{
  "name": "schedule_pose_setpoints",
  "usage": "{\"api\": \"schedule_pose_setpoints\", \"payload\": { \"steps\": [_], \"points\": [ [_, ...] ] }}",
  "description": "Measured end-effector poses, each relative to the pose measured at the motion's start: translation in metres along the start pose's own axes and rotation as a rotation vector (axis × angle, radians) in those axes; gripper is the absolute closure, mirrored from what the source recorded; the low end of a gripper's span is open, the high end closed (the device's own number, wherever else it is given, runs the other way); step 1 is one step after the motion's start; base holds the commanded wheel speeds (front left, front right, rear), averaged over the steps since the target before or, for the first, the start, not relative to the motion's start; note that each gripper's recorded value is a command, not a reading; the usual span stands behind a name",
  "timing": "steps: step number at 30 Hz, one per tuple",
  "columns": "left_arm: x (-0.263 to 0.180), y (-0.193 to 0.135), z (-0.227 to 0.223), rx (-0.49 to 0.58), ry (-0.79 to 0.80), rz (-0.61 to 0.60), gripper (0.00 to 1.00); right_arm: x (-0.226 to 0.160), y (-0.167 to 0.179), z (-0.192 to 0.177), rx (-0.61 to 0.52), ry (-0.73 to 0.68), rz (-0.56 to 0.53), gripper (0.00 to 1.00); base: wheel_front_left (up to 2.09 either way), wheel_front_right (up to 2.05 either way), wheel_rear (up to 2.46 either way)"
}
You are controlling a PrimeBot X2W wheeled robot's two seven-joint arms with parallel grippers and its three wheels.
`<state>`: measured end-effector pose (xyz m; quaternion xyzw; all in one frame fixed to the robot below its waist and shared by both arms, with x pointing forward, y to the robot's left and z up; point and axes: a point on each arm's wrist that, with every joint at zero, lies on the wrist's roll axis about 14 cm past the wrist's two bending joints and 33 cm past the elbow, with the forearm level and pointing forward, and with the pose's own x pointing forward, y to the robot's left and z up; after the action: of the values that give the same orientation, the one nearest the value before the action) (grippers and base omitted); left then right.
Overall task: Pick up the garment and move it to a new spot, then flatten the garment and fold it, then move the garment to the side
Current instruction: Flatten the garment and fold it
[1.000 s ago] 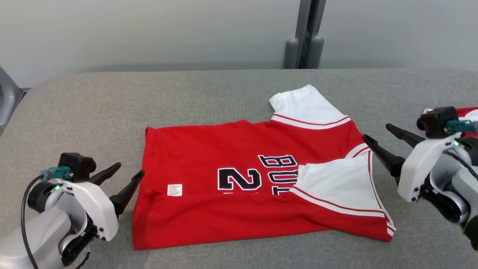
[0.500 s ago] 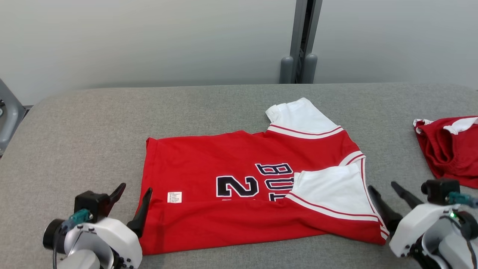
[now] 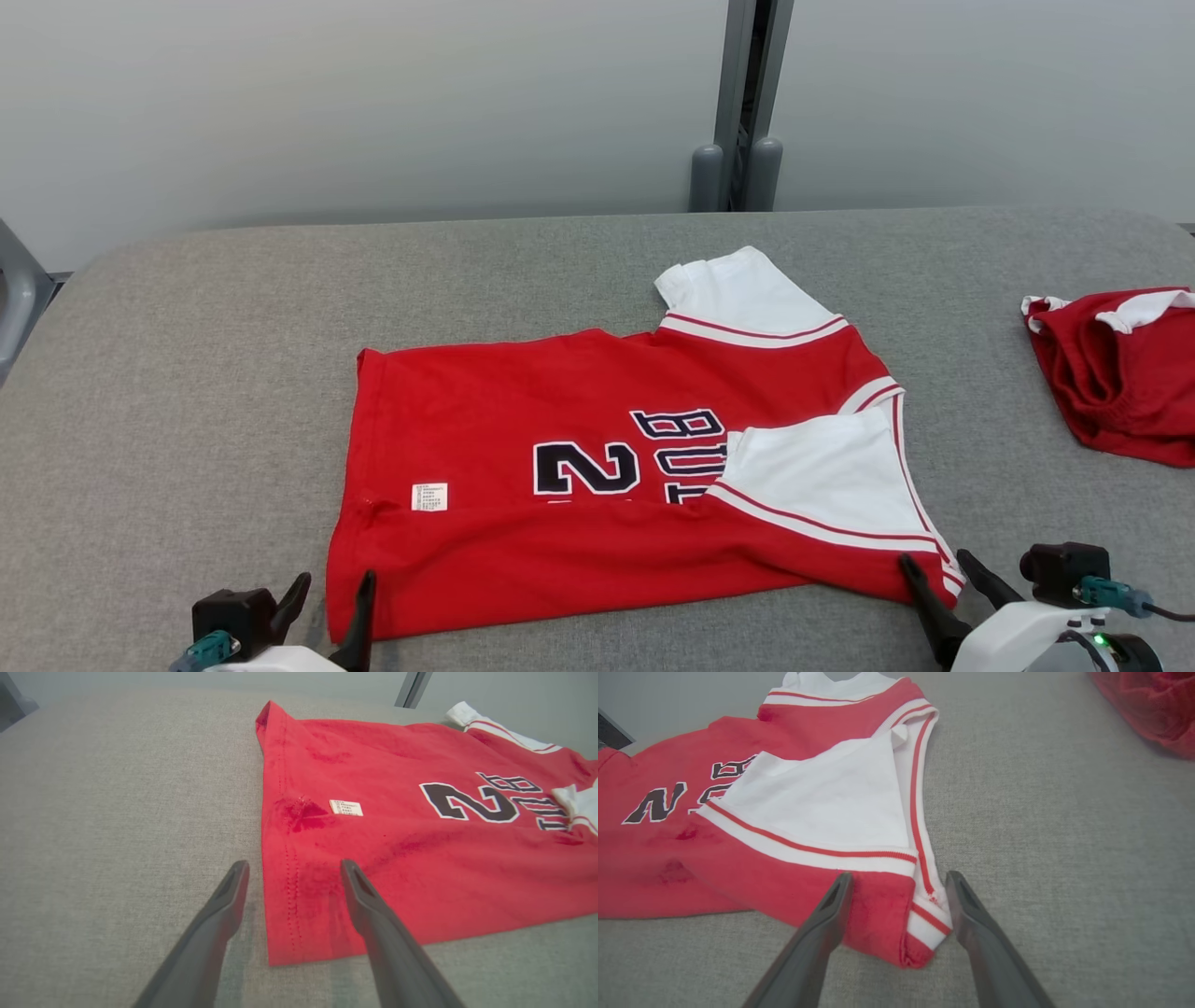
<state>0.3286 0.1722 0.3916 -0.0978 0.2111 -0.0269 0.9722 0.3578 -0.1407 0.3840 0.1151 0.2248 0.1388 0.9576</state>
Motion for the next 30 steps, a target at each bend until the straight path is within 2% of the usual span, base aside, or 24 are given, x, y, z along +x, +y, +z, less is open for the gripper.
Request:
{"api": "schedule_pose_setpoints", "payload": {
  "steps": [14,21,30],
  "points": [
    [0.0,-0.006,-0.02,-0.082,0.1,-0.02,0.0,-0.002,-0.009,-0.005,0.018,0.022,-0.063,0.0,0.0,0.0,0.0],
    [0.0,0.003,-0.035,-0.064,0.173,0.025,0.0,-0.001,-0.003,-0.003,0.021,0.025,-0.056,0.0,0.0,0.0,0.0],
    [0.004,-0.01,-0.043,-0.068,0.216,-0.014,0.0,-0.003,0.002,-0.003,0.021,0.038,-0.05,0.0,0.0,0.0,0.0]
  ]
}}
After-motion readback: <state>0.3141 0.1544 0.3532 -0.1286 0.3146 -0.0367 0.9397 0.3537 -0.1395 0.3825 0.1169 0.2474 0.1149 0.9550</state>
